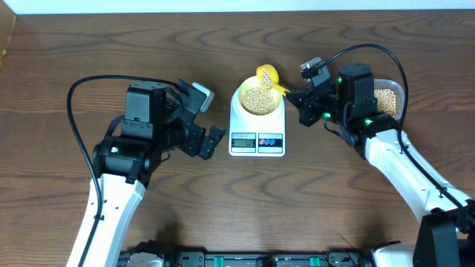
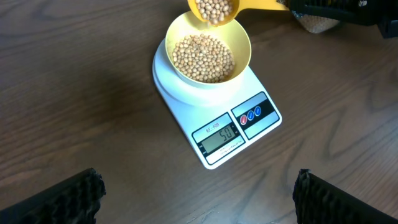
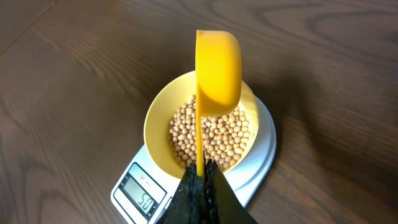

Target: Scoop item into bowl and weigh 50g on scale

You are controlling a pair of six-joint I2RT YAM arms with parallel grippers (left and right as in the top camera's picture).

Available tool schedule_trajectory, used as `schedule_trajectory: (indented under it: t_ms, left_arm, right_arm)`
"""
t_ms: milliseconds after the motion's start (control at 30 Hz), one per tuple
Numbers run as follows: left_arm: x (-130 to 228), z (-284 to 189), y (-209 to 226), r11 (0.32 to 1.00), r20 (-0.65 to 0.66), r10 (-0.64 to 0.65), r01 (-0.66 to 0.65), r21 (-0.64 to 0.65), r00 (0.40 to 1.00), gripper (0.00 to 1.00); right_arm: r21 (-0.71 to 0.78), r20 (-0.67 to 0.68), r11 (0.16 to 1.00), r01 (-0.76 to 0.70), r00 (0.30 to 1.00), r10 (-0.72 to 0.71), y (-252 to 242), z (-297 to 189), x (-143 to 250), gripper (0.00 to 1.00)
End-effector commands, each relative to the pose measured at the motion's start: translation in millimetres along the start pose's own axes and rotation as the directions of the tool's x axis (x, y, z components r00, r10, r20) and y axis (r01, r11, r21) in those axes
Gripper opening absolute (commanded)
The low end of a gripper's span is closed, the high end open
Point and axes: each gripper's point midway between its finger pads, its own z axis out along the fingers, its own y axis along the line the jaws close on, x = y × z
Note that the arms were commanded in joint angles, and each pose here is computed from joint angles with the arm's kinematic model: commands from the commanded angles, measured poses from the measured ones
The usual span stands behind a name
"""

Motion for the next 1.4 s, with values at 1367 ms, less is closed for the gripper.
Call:
schedule_trajectory:
  t_ms: [1367]
  left_arm:
    - [-1, 0, -2, 1.0, 0.002, -0.005, 0.005, 0.011, 1.0, 1.0]
  right_arm:
    - [-0.11, 0.1, 0.896, -0.431, 0.892, 0.441, -6, -37, -38, 0.01]
